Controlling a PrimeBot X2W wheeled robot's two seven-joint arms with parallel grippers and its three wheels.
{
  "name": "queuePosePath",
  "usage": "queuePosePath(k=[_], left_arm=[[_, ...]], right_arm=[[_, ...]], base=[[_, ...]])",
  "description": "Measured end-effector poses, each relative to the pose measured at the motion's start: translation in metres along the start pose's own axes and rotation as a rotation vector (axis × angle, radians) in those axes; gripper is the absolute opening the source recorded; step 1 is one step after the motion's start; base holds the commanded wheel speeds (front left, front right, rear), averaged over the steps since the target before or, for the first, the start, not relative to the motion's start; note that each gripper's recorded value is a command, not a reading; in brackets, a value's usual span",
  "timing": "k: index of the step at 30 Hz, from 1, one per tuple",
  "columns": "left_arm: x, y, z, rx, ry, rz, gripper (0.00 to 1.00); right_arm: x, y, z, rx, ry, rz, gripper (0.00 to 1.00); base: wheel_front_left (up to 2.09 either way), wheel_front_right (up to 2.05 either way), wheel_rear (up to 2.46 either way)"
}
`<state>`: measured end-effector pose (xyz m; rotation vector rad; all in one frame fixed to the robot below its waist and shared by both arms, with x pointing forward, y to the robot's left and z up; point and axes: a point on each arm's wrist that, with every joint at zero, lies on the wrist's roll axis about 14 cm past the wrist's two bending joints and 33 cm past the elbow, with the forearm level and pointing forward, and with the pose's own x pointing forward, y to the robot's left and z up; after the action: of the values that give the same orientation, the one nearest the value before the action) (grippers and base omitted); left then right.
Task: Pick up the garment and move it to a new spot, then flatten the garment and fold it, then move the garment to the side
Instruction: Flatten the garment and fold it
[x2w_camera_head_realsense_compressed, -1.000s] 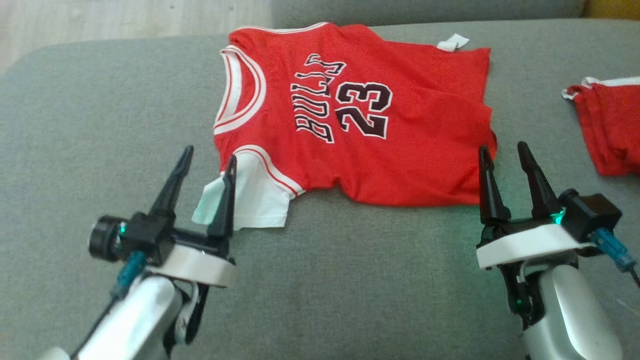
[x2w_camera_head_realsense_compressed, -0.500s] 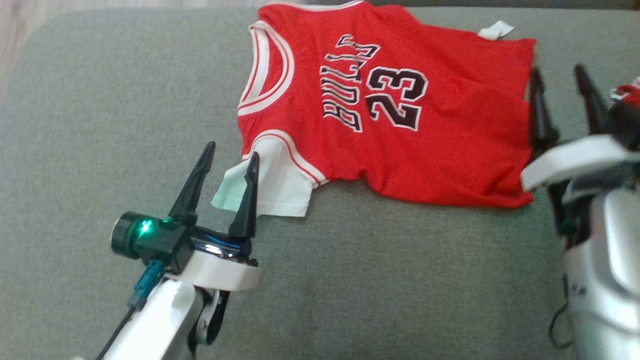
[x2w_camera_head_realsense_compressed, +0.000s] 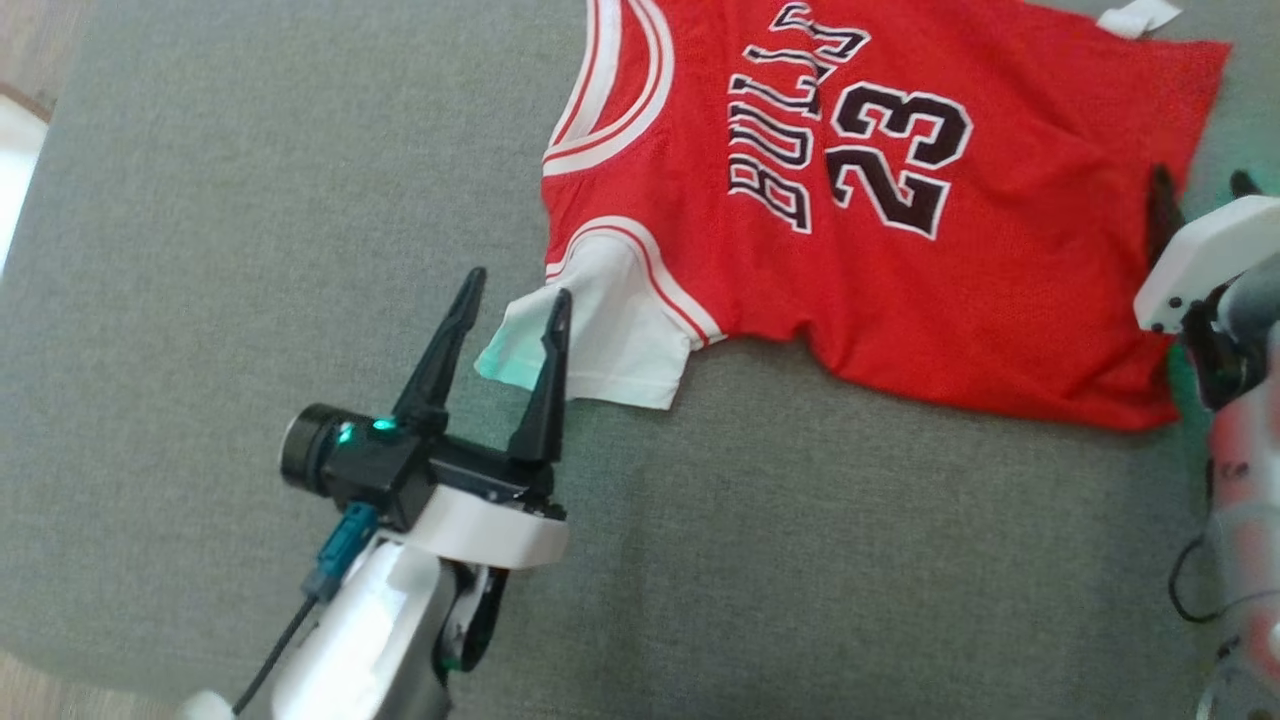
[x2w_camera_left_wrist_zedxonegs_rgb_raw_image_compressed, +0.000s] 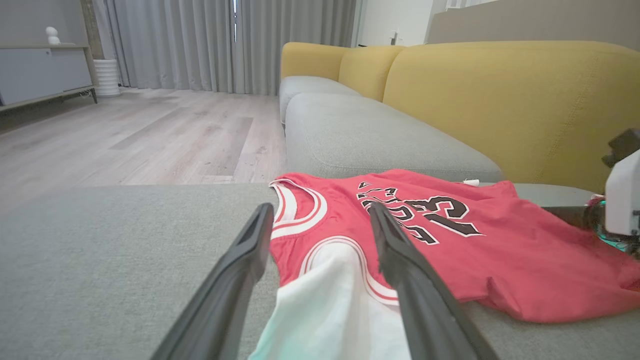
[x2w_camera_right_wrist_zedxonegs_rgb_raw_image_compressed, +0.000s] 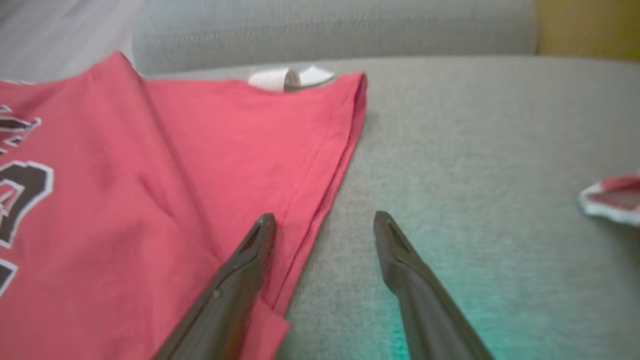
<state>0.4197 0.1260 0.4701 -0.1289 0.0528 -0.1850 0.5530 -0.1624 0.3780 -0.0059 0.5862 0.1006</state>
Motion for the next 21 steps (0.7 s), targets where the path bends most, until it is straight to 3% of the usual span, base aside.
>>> queuePosePath(k=[2, 6, 7, 15, 21], left_arm=[[0.003, -0.002, -0.003, -0.009, 0.005, -0.002, 1.00], [0.012, -0.006, -0.006, -0.007, 0.004, -0.018, 1.00], [0.014, -0.005, -0.005, -0.008, 0.001, -0.017, 1.00], [0.014, 0.003, -0.002, -0.010, -0.010, 0.003, 1.00], [0.012, 0.011, 0.000, -0.005, -0.015, 0.024, 1.00]], right_arm=[[0.008, 0.005, -0.013, 0.016, 0.054, 0.009, 1.00], [0.028, 0.013, -0.003, -0.020, 0.071, 0.032, 1.00], [0.031, 0.016, -0.002, -0.036, 0.074, 0.038, 0.00], [0.044, 0.007, 0.018, -0.121, 0.033, 0.028, 0.00], [0.051, -0.015, 0.107, -0.173, -0.190, -0.031, 0.00]], base=[[0.00, 0.00, 0.00], [0.00, 0.00, 0.00], [0.00, 0.00, 0.00], [0.00, 0.00, 0.00], [0.00, 0.00, 0.00]])
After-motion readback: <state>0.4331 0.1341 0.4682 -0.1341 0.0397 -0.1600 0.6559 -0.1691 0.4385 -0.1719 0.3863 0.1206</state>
